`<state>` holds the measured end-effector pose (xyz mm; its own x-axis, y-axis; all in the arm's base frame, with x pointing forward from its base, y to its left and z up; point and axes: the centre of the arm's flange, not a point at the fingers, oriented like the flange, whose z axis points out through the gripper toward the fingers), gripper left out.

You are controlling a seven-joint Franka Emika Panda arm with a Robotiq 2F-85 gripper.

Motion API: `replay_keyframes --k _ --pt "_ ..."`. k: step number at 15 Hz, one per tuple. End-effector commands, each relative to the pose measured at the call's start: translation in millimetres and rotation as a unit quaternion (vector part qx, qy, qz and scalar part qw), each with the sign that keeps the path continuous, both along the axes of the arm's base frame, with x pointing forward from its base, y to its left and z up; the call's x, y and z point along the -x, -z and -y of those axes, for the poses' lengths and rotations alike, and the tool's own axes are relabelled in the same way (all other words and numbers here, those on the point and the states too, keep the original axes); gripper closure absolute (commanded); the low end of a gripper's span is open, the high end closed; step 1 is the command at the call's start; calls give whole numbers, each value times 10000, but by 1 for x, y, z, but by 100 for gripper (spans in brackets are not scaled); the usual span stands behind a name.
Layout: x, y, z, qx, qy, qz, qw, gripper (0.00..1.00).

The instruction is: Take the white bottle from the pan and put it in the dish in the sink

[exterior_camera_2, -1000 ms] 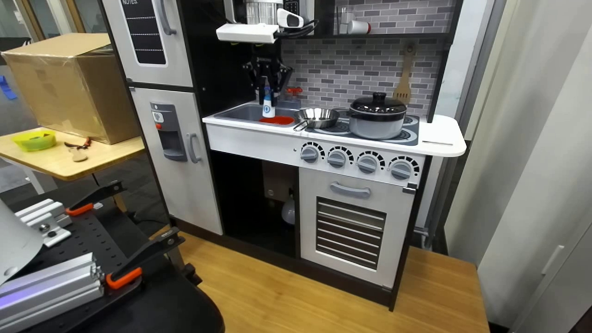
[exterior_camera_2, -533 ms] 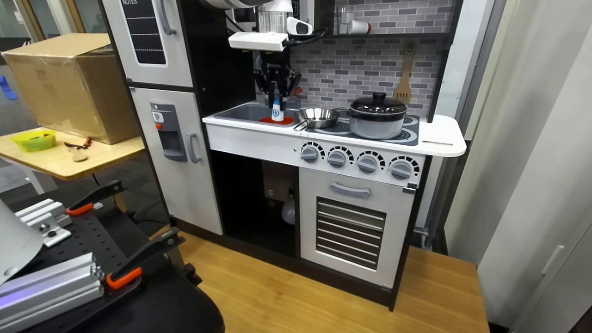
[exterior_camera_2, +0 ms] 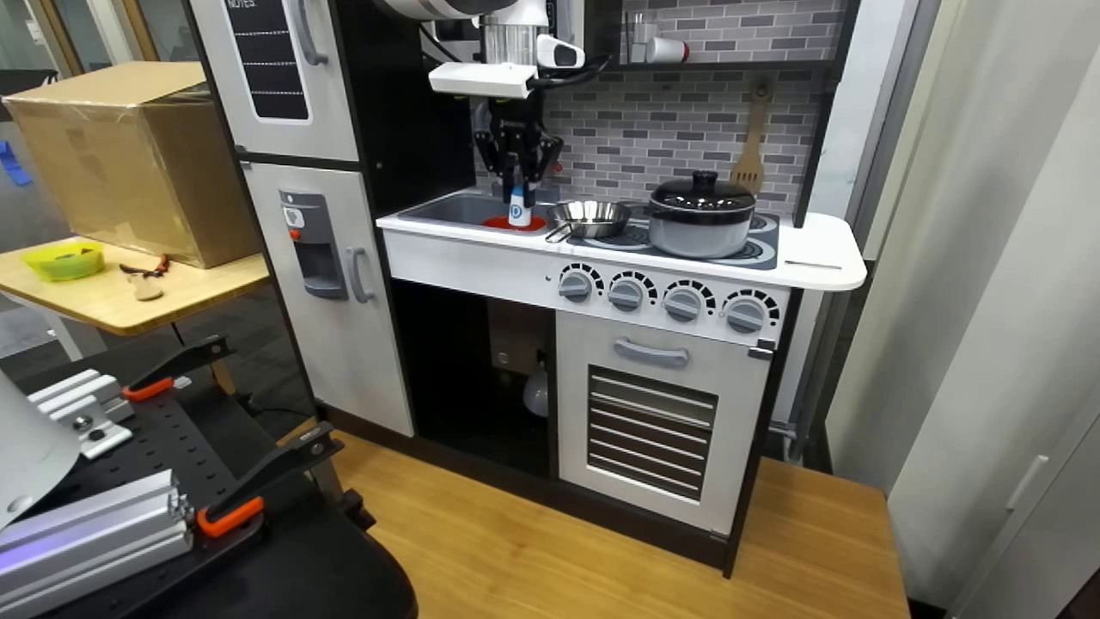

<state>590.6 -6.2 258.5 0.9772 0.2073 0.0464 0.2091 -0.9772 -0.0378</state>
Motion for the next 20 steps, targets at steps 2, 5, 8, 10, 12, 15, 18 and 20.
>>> replay_keyframes --k 2,5,8,10,12,15,18,20 --pt "-10 -3 -10 -91 -89 -5 9999 88" --pt "-5 -4 -22 -244 -275 -9 9993 88" --pt "-1 -4 -35 -354 -328 -58 9988 87" --pt "0 -3 -37 -321 -283 -89 9990 40" --pt "-1 -3 -34 -269 -244 -97 9993 37" --pt "-1 -6 -30 -229 -226 -66 9995 16" --pt "6 -13 -23 -205 -195 -38 9996 1" --pt "10 -20 -14 -134 -183 25 9997 0"
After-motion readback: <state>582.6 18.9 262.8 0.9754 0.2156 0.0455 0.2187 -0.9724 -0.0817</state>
